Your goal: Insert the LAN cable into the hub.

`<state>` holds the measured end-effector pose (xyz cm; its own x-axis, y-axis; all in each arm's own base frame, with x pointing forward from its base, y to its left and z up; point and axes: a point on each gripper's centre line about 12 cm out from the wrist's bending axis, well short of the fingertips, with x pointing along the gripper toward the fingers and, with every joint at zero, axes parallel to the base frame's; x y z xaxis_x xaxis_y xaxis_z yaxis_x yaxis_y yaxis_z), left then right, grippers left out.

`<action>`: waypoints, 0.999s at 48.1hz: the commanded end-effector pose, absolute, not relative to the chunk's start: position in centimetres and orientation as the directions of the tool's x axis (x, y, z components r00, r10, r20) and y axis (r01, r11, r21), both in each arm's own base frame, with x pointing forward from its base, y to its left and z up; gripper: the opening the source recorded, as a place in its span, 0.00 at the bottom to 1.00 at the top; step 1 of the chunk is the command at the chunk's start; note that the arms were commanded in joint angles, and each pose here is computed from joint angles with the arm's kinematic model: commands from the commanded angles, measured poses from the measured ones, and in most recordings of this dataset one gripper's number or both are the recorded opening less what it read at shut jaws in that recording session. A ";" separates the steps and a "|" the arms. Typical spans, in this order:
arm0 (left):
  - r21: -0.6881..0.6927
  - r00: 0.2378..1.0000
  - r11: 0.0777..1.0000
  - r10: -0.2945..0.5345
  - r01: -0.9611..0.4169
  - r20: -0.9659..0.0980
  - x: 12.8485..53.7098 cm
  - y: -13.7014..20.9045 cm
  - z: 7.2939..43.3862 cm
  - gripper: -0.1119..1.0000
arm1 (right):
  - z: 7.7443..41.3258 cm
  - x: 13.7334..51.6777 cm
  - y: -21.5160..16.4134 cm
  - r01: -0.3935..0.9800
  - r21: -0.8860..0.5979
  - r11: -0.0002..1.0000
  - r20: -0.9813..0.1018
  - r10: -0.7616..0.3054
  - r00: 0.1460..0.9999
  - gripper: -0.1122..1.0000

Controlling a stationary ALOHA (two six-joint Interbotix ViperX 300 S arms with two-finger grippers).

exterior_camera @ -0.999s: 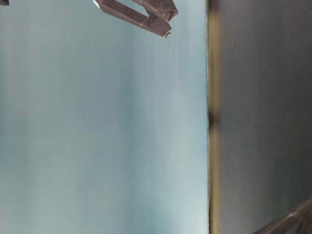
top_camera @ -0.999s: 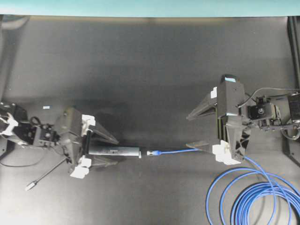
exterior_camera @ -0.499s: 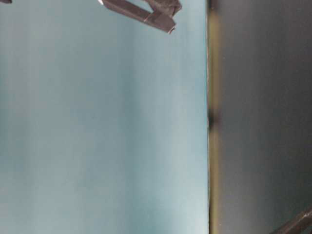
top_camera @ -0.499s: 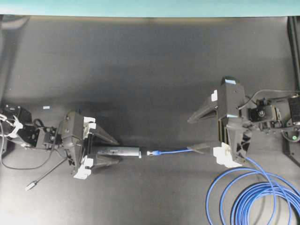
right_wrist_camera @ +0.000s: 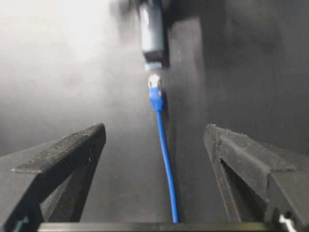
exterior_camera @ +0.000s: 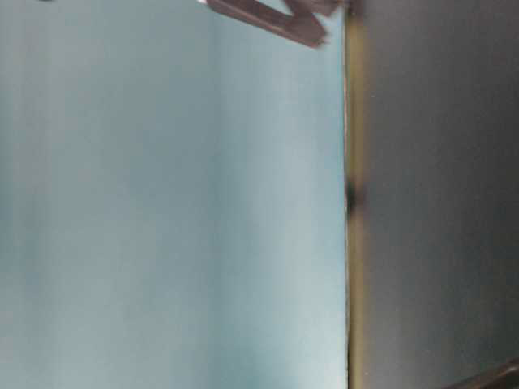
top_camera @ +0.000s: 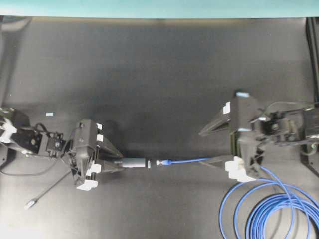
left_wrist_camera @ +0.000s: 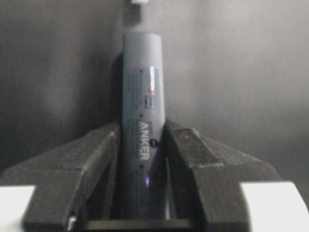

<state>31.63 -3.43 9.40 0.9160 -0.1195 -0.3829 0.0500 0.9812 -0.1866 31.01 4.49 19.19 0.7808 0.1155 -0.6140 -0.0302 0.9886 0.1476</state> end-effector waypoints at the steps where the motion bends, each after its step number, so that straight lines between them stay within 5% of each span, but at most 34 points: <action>1: -0.176 0.918 0.983 -0.112 0.047 -0.380 32.2 -3.3 12.0 0.36 | 18.2 31.8 4.8 -0.038 0.141 0.989 -0.618 0.118 0.778 0.82; 22: -0.107 0.845 0.994 -0.077 0.024 -0.530 31.7 -2.7 18.1 0.36 | 12.3 35.4 5.3 -0.033 0.125 0.992 -0.658 0.108 0.745 0.82; 48: -0.111 0.842 0.993 -0.097 0.044 -0.531 31.7 -3.5 18.6 0.36 | 7.6 37.5 5.7 -0.018 0.121 0.992 -0.709 0.099 0.698 0.76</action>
